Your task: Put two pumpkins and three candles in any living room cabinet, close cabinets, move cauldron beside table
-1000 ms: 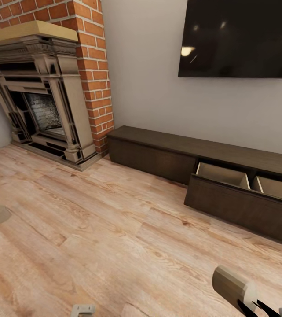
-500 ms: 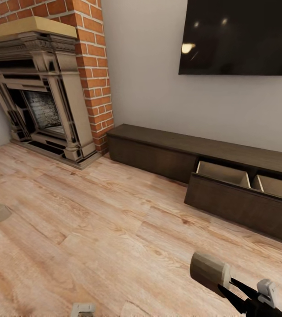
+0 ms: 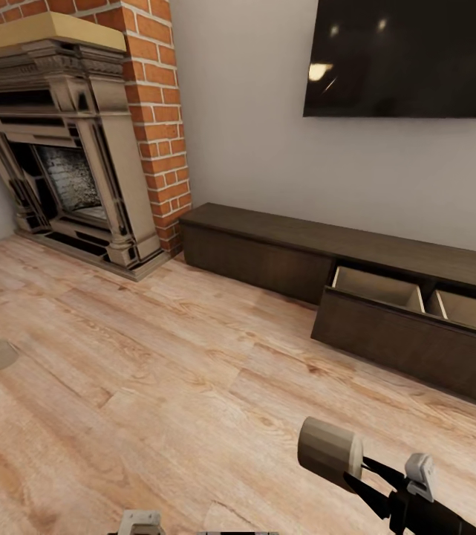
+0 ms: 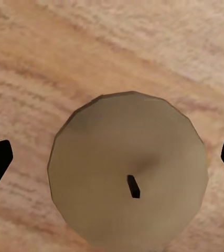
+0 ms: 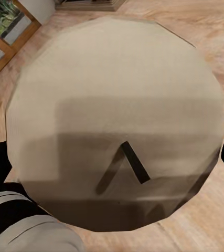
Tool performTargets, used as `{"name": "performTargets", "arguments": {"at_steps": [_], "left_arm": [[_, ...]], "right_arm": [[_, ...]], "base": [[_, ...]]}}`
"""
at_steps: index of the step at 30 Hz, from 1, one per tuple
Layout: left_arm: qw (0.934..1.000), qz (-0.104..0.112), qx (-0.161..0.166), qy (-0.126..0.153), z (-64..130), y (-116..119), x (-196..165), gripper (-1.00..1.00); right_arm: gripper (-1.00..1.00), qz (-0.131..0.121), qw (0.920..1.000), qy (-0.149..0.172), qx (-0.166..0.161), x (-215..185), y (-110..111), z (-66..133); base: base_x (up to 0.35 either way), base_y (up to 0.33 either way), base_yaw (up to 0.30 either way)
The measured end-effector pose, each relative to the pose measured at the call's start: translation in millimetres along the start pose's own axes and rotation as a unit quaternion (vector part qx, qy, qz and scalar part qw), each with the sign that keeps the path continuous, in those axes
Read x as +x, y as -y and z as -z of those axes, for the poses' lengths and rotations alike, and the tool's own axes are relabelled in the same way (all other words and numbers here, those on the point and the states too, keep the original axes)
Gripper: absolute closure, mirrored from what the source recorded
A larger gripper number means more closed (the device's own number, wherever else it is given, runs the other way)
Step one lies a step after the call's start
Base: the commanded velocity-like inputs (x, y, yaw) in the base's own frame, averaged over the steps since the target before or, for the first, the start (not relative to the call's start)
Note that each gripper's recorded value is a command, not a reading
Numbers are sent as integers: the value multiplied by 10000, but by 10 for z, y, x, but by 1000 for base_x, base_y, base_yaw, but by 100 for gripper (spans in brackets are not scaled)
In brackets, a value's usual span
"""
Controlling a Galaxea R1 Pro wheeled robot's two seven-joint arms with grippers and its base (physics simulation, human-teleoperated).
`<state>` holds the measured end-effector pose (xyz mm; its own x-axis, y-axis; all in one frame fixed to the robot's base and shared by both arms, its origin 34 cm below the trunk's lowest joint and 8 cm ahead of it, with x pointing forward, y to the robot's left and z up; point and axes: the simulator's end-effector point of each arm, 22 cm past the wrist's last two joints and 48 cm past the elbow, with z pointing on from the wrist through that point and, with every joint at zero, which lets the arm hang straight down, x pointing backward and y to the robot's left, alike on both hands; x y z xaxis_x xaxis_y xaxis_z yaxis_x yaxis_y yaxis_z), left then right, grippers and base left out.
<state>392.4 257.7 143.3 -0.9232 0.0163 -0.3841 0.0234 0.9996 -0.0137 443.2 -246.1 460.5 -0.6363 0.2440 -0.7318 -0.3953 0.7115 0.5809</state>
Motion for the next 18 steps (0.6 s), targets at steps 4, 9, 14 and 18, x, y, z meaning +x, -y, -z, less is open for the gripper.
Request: {"name": "performTargets", "arguments": {"at_steps": [4,9,14,18], "left_arm": [[10000,-3,9,-63,-28,9,64,-100],[10000,-3,17,2,-36,16,45,-100],[10000,0,22,47,-36,24,25,-100],[10000,-5,32,32,-50,31,51,-100]], "right_arm": [[100,-52,9999,-121,-79,91,-33,-72],[100,-66,9998,-158,-126,120,-60,-102],[100,-65,9998,-165,-136,124,-67,-108],[100,-94,9997,-193,-125,151,-51,-118]], "base": [[0,0,0],[0,0,0],[0,0,0],[0,0,0]]}}
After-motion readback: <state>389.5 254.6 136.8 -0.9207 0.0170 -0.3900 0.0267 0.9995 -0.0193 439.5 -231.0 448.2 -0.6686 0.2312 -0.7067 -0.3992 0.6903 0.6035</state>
